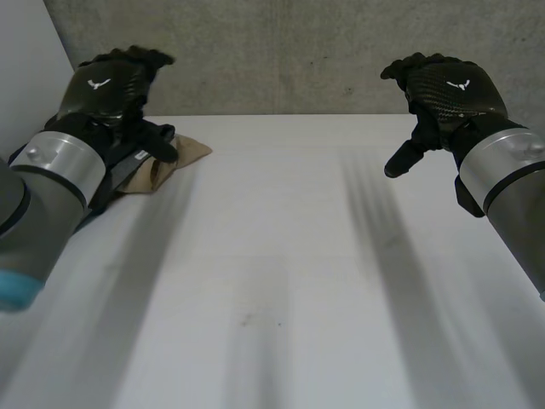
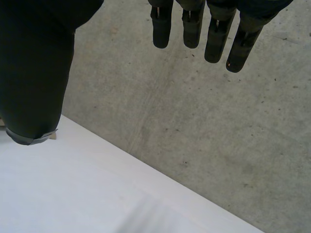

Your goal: Fold the laundry.

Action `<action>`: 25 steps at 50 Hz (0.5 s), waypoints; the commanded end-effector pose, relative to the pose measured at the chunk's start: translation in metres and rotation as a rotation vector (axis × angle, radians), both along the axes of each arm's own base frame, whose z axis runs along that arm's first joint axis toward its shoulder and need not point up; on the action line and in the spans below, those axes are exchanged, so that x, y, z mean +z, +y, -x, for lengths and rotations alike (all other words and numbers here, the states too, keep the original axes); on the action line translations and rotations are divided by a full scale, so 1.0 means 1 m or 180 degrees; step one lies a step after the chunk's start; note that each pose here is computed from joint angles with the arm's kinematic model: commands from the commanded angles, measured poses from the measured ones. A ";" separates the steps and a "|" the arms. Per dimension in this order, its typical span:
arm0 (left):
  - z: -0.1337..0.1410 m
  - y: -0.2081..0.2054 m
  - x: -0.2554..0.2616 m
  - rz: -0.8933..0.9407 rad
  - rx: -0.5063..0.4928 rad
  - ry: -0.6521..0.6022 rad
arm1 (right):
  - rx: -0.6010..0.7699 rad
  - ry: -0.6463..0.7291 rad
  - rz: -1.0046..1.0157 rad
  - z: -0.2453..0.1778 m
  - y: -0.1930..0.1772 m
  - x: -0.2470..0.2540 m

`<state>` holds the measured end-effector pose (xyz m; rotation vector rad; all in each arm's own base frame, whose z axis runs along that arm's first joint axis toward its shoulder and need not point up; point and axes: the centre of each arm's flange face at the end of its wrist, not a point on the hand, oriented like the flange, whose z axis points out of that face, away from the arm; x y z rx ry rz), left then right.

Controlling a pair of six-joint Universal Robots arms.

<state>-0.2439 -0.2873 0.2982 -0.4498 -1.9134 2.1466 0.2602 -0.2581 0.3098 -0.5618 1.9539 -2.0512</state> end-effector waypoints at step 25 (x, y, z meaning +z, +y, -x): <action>-0.133 -0.209 -0.182 0.0063 0.0497 -0.1406 | 0.0011 0.0254 -0.0180 -0.005 -0.010 -0.030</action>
